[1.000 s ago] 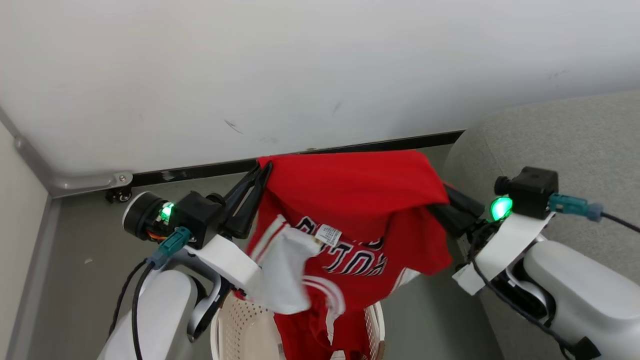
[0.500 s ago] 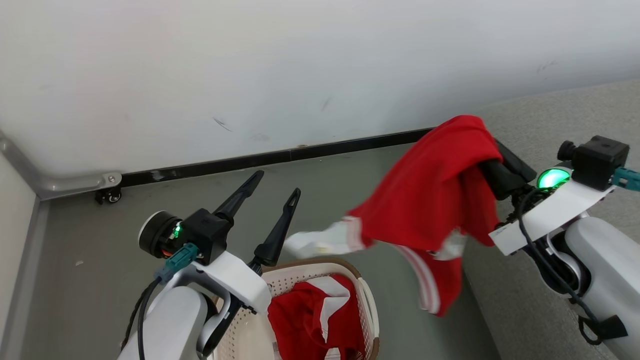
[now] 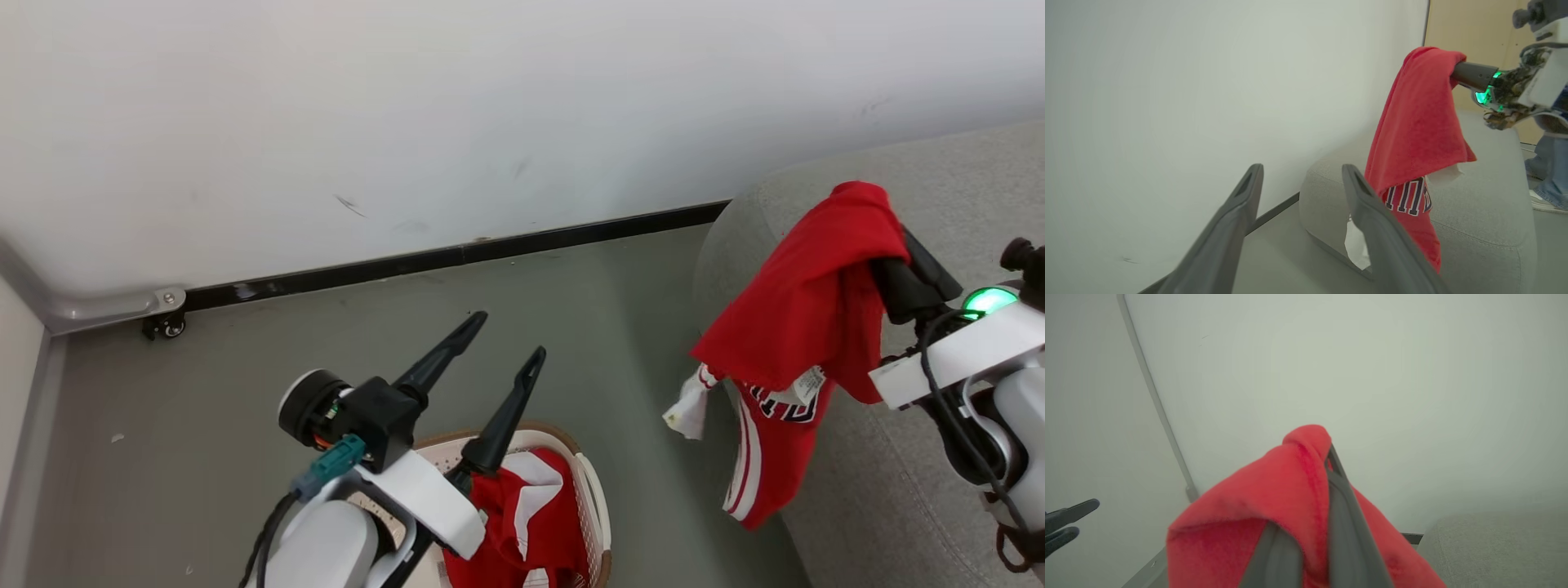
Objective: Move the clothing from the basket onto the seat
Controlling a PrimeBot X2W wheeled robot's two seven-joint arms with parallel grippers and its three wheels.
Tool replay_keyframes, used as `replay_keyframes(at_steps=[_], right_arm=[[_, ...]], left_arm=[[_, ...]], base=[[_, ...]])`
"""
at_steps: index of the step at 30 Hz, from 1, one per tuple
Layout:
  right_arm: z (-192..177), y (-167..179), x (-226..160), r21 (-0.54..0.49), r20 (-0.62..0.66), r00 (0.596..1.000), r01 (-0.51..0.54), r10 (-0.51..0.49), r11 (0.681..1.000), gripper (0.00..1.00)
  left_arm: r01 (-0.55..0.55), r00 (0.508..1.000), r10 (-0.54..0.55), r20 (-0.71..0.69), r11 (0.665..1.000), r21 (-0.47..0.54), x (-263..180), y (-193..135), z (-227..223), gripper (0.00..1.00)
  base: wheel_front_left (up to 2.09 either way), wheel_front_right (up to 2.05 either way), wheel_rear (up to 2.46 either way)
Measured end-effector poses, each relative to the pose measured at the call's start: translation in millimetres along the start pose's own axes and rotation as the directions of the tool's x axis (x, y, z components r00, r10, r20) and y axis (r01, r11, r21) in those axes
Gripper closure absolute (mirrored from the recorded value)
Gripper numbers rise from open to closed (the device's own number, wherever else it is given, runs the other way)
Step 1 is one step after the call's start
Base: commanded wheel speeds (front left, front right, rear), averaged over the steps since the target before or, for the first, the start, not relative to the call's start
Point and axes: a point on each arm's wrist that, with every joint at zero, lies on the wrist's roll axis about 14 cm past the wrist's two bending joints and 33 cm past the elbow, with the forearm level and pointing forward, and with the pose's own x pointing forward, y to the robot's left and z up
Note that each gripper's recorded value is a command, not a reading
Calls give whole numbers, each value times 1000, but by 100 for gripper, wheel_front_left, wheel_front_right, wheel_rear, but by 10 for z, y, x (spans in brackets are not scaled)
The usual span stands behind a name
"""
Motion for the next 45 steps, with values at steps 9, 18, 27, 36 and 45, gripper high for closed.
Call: replay_keyframes(at_steps=[9, 18, 27, 36, 45], right_arm=[[50, -383, -277, -8, 23, 992, 127, -127, 992, 100], [22, -598, -568, -15, 22, 978, 210, -209, 978, 100], [10, -750, -887, -25, 25, 960, 281, -280, 959, 100], [33, -803, -1067, -34, 36, 948, 318, -317, 947, 100], [-25, -880, -1148, -41, 18, 937, 351, -350, 936, 100]], left_arm=[[106, 994, -106, 8, 993, -42, 48, -384, -13, 0], [243, 970, -242, 21, 967, -82, 73, -836, -5, 0], [368, 930, -367, 37, 920, -132, 85, -1251, 9, 0], [413, 910, -413, 28, 900, -142, 118, -1352, -45, 0], [433, 900, -435, 27, 887, -160, 156, -1379, -98, 0]], base=[[0, 0, 0], [0, 0, 0], [0, 0, 0], [0, 0, 0], [0, 0, 0]])
